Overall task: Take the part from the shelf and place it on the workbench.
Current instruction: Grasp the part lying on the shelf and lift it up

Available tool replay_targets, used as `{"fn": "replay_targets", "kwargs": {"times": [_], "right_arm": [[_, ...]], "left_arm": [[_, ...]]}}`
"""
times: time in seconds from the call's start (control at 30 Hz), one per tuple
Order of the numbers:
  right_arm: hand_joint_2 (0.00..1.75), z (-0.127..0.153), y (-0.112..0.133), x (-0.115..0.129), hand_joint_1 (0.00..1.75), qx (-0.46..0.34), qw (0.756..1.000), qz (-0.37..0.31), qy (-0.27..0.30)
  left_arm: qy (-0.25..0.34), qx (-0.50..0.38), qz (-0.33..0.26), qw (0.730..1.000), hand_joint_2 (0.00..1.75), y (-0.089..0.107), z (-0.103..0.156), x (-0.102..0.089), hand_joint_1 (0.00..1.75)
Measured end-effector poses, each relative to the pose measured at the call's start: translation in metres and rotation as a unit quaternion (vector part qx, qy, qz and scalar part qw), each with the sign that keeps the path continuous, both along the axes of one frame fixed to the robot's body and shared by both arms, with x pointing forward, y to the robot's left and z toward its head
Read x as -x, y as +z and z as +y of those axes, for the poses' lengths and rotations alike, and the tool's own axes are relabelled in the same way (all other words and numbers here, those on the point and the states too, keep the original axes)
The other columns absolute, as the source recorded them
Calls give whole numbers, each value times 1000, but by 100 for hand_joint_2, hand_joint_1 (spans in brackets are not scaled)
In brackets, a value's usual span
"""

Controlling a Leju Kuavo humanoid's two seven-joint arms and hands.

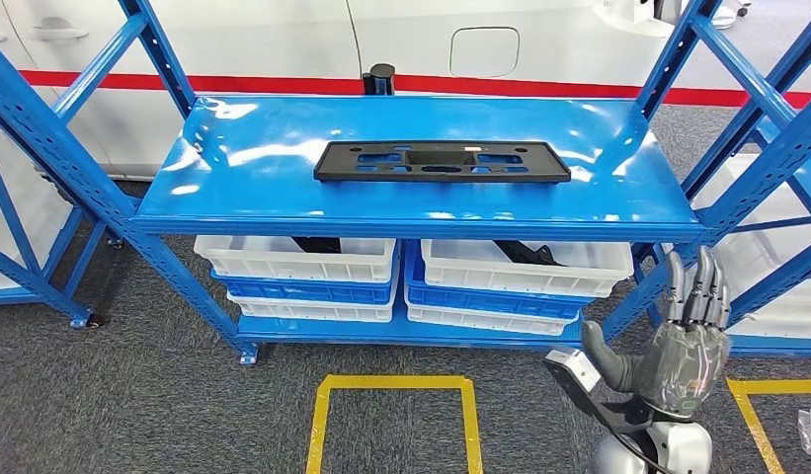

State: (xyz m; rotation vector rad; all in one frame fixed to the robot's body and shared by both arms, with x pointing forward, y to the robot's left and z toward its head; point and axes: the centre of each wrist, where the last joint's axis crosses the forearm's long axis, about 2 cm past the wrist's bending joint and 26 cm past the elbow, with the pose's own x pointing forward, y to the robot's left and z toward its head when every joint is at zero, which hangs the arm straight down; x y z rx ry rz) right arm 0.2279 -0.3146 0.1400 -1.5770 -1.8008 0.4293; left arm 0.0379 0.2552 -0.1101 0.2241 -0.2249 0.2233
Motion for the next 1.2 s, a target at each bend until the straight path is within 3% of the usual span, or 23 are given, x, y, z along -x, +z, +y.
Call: {"fn": "replay_targets", "kwargs": {"times": [0.9, 1.03, 1.2], "right_arm": [[0, -8, -2, 19, 0, -6, 999, 9, -35], [175, -8, -1, 20, 0, -5, 999, 5, -36], [175, -8, -1, 21, 0, -4, 999, 5, -33]], "left_arm": [[-10, -1, 6, 1000, 0, 0, 2, 1, 0], [-12, 0, 7, 1000, 0, 0, 2, 2, 0], [-14, 1, 6, 1000, 0, -1, 3, 3, 0]]}}
